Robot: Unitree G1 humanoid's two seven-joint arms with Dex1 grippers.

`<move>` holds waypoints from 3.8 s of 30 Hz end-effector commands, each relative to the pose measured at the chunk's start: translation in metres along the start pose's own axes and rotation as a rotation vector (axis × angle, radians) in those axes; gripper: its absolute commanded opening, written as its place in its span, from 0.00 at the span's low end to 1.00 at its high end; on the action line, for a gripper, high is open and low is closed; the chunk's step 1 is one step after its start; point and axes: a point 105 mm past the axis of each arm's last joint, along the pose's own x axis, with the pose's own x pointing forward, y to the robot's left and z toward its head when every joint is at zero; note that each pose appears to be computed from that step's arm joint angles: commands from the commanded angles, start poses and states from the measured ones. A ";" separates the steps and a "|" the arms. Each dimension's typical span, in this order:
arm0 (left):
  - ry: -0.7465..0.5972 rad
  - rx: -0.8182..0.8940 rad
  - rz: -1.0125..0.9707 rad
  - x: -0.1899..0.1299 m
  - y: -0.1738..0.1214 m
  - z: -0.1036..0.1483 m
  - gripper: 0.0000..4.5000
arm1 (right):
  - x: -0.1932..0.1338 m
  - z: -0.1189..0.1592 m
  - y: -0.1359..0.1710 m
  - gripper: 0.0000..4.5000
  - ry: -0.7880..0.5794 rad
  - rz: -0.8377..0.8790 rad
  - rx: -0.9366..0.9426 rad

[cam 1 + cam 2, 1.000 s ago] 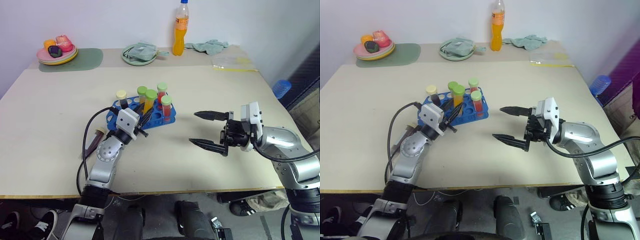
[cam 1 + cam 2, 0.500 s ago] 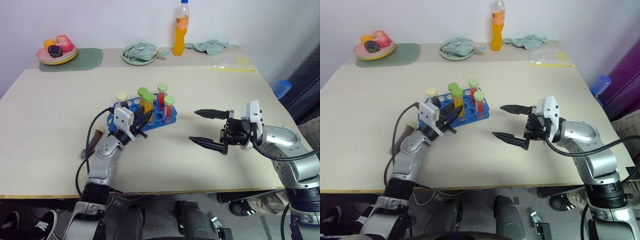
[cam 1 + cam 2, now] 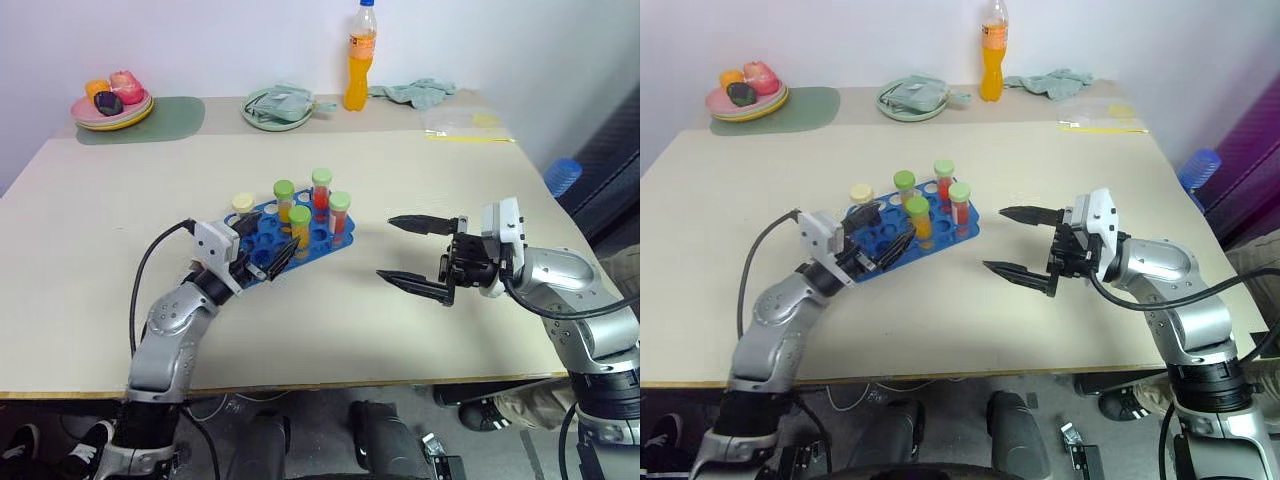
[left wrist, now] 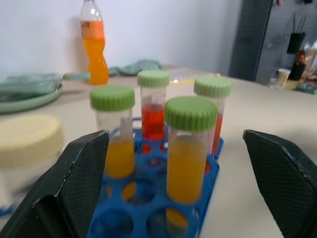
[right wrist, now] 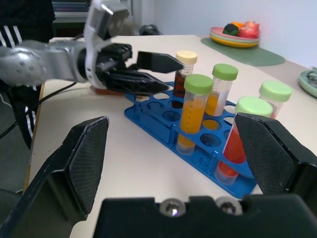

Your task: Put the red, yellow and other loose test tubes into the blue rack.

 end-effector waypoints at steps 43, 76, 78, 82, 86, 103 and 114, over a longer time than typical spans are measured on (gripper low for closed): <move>1.101 -0.417 0.114 -0.104 0.123 -0.002 0.99 | -0.004 0.004 0.010 1.00 -0.002 0.123 -0.035; 0.221 0.095 0.493 -0.066 0.153 0.072 0.17 | -0.008 -0.001 0.007 1.00 0.022 0.077 -0.036; 0.098 0.218 0.405 -0.061 0.125 0.081 0.17 | -0.007 0.001 0.004 1.00 0.018 0.077 -0.048; 0.000 0.267 0.320 -0.050 0.088 0.070 0.17 | -0.005 0.002 0.001 1.00 0.015 0.079 -0.048; -0.038 0.373 0.288 -0.037 0.068 0.052 0.17 | -0.005 0.003 0.000 1.00 0.016 0.077 -0.052; -0.079 0.436 0.119 0.002 0.014 -0.012 0.17 | -0.012 0.007 0.000 1.00 0.026 0.031 -0.066; -0.056 0.322 0.081 0.001 -0.004 -0.034 0.17 | -0.013 0.006 0.000 1.00 0.030 0.019 -0.075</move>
